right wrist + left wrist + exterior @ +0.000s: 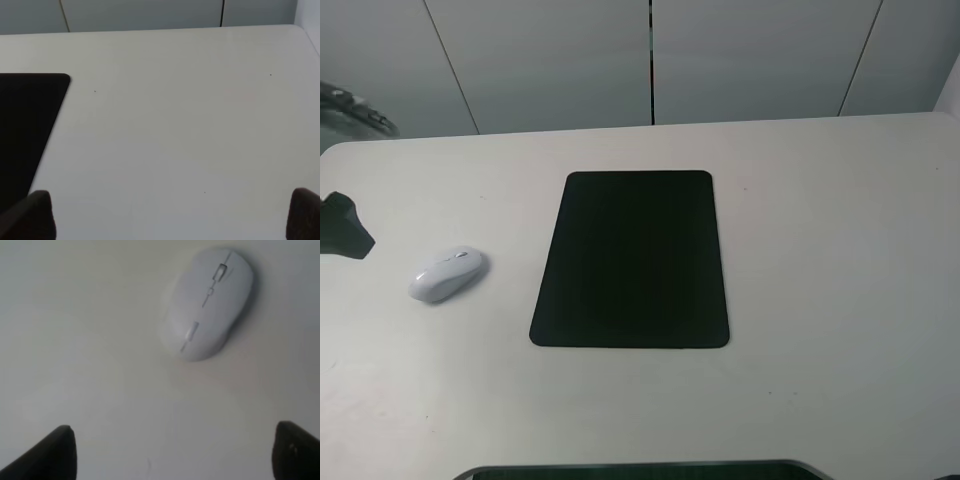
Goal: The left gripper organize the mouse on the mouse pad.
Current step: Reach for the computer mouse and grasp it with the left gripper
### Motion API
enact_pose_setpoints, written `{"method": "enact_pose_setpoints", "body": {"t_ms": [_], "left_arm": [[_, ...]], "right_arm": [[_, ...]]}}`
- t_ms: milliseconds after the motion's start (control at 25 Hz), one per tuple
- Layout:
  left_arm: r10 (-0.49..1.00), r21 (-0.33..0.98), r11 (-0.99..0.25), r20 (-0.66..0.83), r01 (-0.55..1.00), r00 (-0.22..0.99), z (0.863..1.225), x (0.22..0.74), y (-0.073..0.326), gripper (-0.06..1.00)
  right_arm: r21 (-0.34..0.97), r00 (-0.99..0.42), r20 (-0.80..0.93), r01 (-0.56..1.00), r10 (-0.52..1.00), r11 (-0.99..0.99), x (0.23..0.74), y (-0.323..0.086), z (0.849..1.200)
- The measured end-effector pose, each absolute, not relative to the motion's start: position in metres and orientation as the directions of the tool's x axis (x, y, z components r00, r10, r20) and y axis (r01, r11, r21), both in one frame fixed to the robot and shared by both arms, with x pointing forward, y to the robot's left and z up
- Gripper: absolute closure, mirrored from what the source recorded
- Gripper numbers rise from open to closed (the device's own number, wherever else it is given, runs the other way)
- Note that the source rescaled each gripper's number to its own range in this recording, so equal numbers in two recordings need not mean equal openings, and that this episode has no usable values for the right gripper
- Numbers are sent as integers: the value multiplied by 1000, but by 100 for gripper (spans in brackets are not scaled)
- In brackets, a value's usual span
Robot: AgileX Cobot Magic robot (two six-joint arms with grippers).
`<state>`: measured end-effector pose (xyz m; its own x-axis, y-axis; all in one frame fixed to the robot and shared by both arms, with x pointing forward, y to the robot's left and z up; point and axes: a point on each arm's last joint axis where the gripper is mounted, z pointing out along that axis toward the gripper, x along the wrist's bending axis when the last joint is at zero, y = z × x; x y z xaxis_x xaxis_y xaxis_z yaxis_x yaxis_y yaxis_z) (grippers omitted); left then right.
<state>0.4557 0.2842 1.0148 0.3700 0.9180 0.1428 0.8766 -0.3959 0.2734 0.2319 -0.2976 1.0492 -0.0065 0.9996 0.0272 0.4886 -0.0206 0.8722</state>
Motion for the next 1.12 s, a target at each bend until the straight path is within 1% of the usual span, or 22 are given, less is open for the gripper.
{"method": "enact_pose_setpoints", "body": {"t_ms": [120, 520, 680, 880, 1120], "left_arm": [[893, 228, -450, 150, 864, 425, 1000, 465, 280, -6], [866, 122, -498, 126, 859, 484, 950, 497, 276, -6], [864, 117, -502, 124, 857, 489, 943, 509, 274, -6], [828, 139, -560, 141, 817, 543, 936, 518, 272, -6], [814, 129, -580, 140, 804, 564, 927, 528, 271, -6]], "right_arm": [[872, -7, 27, 489, 1000, -21, 232, -298, 1049], [872, -7, 27, 489, 1000, -20, 232, -298, 1049], [872, -7, 27, 489, 1000, -20, 232, -298, 1049], [872, -7, 27, 489, 1000, -20, 232, -298, 1049], [872, -8, 25, 489, 1000, -18, 232, -298, 1049]]}}
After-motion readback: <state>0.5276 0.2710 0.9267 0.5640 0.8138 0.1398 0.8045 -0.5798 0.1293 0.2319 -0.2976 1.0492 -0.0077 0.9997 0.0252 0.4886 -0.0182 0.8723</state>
